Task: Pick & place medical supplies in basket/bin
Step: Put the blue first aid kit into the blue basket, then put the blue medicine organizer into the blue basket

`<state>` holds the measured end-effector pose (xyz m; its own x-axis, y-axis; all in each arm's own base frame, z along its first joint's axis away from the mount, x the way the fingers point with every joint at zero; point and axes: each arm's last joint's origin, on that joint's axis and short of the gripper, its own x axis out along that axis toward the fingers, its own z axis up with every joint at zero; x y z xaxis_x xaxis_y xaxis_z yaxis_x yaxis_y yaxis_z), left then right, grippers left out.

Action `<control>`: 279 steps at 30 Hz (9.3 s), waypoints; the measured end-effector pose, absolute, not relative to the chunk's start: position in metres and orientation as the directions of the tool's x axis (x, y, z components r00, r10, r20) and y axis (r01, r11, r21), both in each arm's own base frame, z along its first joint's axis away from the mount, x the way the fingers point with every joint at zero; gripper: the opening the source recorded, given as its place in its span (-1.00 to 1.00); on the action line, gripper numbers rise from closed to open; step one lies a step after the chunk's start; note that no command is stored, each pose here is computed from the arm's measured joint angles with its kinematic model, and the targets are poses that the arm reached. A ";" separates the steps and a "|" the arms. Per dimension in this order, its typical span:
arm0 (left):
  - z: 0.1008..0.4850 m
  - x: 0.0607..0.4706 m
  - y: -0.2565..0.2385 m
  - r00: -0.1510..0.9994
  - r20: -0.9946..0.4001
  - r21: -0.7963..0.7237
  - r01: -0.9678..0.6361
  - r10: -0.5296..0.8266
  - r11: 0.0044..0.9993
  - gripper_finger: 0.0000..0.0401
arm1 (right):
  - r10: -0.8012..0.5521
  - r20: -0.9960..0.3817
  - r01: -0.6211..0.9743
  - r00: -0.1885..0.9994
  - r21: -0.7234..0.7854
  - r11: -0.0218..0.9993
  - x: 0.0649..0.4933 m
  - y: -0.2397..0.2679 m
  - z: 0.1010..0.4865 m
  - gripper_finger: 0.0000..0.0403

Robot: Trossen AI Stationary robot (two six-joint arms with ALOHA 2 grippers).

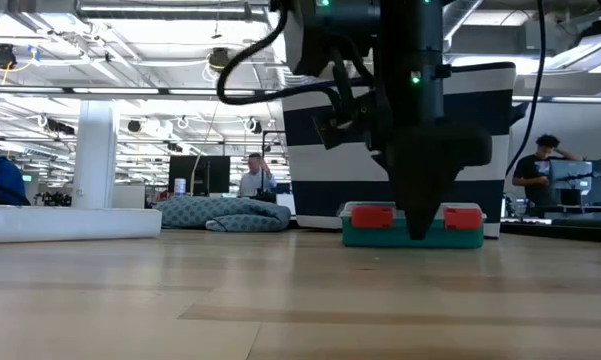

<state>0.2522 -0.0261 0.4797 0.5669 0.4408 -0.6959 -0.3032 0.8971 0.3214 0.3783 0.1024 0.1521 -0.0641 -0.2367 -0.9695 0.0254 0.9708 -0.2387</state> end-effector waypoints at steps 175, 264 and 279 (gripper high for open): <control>0.456 0.256 -0.118 0.602 -0.765 0.236 -0.068 0.229 0.969 -0.25 | -0.234 -0.972 0.729 0.029 -0.139 0.670 0.232 -0.203 0.335 -0.33; 0.183 0.178 -0.079 -0.251 -0.753 0.633 -0.527 0.608 0.567 -0.98 | -0.175 -0.819 0.233 0.546 -0.052 0.971 0.278 0.040 0.462 -0.41; 0.145 0.186 -0.085 -0.076 -0.890 0.412 -0.558 0.450 0.720 -1.00 | -0.126 -0.863 0.105 0.489 -0.085 0.991 0.297 0.085 0.439 -0.41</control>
